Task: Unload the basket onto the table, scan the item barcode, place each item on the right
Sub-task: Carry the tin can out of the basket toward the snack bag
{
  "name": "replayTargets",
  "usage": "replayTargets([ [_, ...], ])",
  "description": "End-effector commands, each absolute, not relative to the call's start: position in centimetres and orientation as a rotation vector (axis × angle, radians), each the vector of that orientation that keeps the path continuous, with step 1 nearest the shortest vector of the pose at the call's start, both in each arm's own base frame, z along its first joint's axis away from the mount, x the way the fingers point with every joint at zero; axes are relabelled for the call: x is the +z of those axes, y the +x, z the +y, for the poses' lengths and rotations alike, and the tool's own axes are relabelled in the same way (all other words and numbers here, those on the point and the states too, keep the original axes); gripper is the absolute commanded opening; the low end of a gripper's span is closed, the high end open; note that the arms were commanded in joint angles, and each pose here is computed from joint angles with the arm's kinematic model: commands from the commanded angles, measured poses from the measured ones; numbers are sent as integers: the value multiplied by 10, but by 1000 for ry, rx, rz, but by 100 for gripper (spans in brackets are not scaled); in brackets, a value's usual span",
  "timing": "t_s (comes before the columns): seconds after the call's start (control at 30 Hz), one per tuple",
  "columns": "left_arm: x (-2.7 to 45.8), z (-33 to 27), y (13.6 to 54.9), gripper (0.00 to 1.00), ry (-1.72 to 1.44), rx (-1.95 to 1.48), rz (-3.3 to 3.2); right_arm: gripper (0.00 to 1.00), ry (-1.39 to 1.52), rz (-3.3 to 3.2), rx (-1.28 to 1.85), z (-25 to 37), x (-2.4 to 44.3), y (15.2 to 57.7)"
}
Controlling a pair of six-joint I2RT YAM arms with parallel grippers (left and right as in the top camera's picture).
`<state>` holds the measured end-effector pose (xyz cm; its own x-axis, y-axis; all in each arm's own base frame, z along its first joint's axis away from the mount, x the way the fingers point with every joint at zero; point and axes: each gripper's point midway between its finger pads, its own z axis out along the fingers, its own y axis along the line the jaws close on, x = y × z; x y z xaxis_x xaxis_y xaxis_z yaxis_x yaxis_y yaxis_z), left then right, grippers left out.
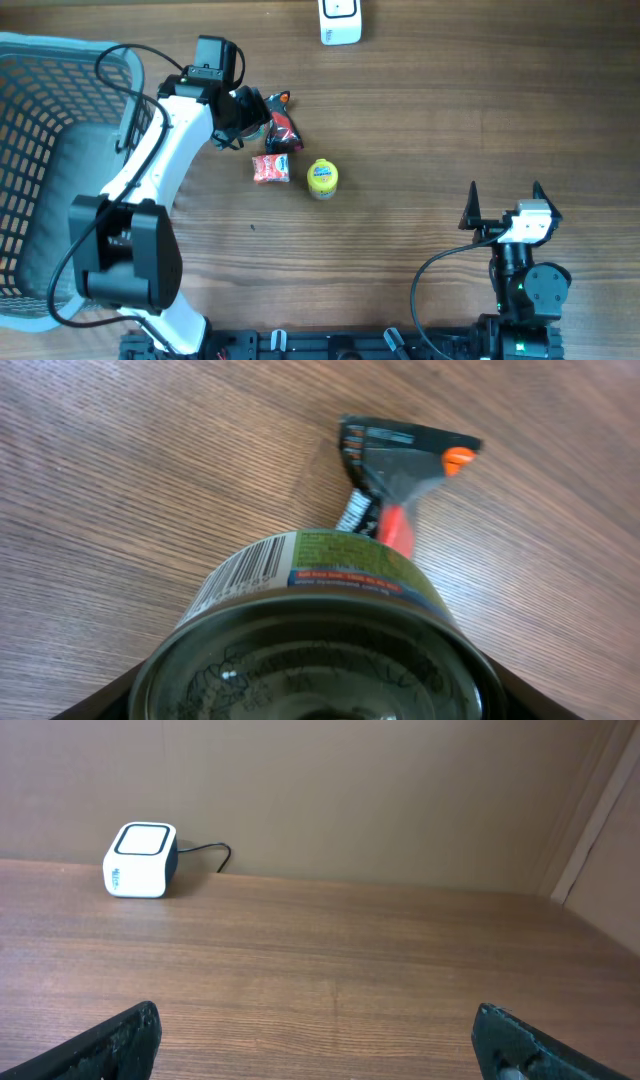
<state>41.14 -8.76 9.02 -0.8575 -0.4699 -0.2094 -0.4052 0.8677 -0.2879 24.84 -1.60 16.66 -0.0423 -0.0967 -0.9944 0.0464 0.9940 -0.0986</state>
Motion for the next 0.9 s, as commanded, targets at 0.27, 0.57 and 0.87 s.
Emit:
replayTargets([
  [0.27,64,-68,424,73,-699,-148,2756,100,-35,1610,-95,-14,166,249],
  [0.57,32,-69,429,73,-754,-133,2782,100,-35,1610,-96,-14,166,249],
  [0.87,8,-76,432,73,-779,-169,2812,100,-35,1610,-96,-14,166,249],
])
